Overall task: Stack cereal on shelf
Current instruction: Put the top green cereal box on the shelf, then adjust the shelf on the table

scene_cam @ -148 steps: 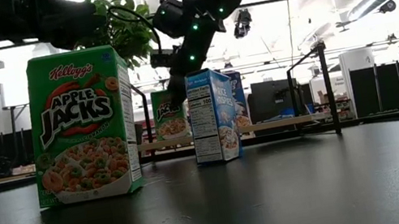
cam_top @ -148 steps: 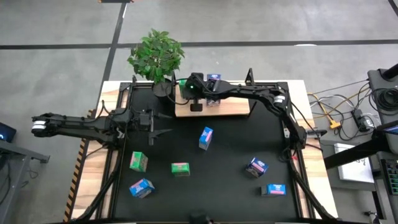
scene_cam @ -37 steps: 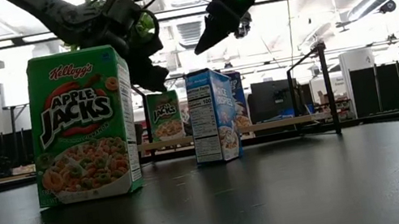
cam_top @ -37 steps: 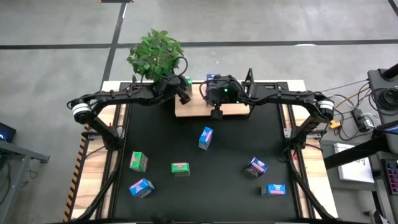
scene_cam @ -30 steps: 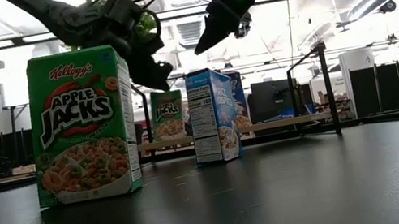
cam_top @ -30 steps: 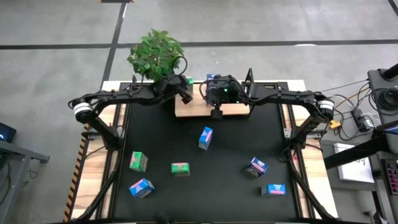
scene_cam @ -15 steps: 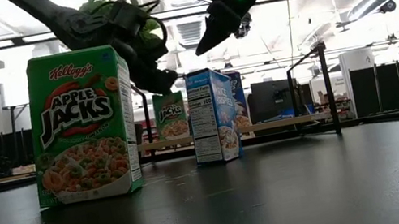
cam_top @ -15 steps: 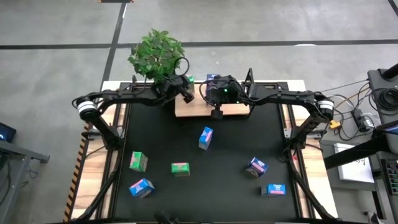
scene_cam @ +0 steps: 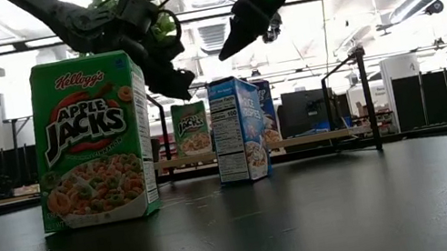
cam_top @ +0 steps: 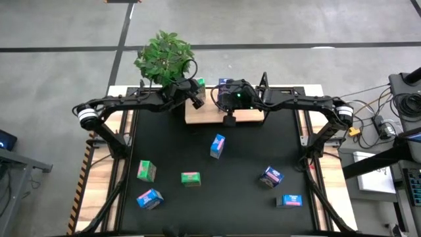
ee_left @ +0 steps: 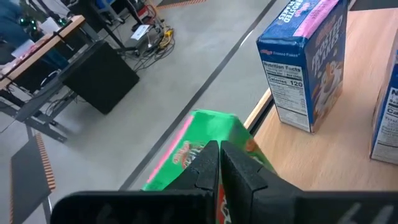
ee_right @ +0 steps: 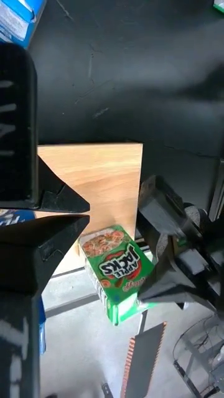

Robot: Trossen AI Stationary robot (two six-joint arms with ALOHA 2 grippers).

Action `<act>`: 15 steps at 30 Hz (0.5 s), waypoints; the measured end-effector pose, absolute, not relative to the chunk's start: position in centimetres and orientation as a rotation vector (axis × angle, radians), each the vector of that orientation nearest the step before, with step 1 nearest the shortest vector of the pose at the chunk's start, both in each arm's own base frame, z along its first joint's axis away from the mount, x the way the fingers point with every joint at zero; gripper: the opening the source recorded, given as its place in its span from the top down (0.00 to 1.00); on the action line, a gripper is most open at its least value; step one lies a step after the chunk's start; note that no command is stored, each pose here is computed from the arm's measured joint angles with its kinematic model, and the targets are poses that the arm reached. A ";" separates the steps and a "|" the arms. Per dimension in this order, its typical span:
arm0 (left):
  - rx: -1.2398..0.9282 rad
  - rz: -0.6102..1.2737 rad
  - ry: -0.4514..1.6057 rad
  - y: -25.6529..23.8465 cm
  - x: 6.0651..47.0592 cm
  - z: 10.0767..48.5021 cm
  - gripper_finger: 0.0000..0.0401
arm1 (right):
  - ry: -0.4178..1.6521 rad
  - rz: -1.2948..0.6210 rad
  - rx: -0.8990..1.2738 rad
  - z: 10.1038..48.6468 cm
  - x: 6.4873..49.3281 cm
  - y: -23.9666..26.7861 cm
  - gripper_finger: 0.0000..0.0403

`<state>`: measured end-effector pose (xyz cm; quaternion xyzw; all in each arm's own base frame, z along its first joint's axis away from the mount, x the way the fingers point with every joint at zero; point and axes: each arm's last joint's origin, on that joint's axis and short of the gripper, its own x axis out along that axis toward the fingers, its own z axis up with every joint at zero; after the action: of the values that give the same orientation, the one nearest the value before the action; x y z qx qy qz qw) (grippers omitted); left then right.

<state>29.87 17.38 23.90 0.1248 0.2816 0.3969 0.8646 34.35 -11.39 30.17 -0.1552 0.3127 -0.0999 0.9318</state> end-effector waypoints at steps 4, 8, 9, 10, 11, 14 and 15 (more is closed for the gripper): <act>0.268 0.822 0.585 17.1 30.0 24.0 1.00 | 0.647 -0.216 -0.315 31.3 34.1 -11.7 0.98; 0.286 0.811 0.584 16.8 30.2 24.2 1.00 | 0.651 -0.229 -0.310 32.2 33.9 -12.1 0.98; 0.288 0.808 0.583 16.7 30.2 24.2 1.00 | 0.654 -0.231 -0.309 32.4 33.9 -12.2 0.98; 0.289 0.806 0.582 16.6 30.3 24.2 1.00 | 0.657 -0.236 -0.307 32.6 33.8 -12.3 0.98; 0.291 0.803 0.580 16.5 30.3 24.3 1.00 | 0.657 -0.241 -0.305 32.8 33.7 -12.5 0.98; 0.302 0.786 0.568 15.9 30.4 24.7 1.00 | 0.664 -0.265 -0.291 33.0 33.3 -13.4 0.98; 0.305 0.779 0.565 15.6 30.4 24.9 1.00 | 0.671 -0.278 -0.281 33.0 33.1 -13.9 0.98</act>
<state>30.44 15.61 24.89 0.1459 0.2708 0.3733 0.8752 33.11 -13.88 33.01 -0.1369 0.3272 -0.1354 0.9251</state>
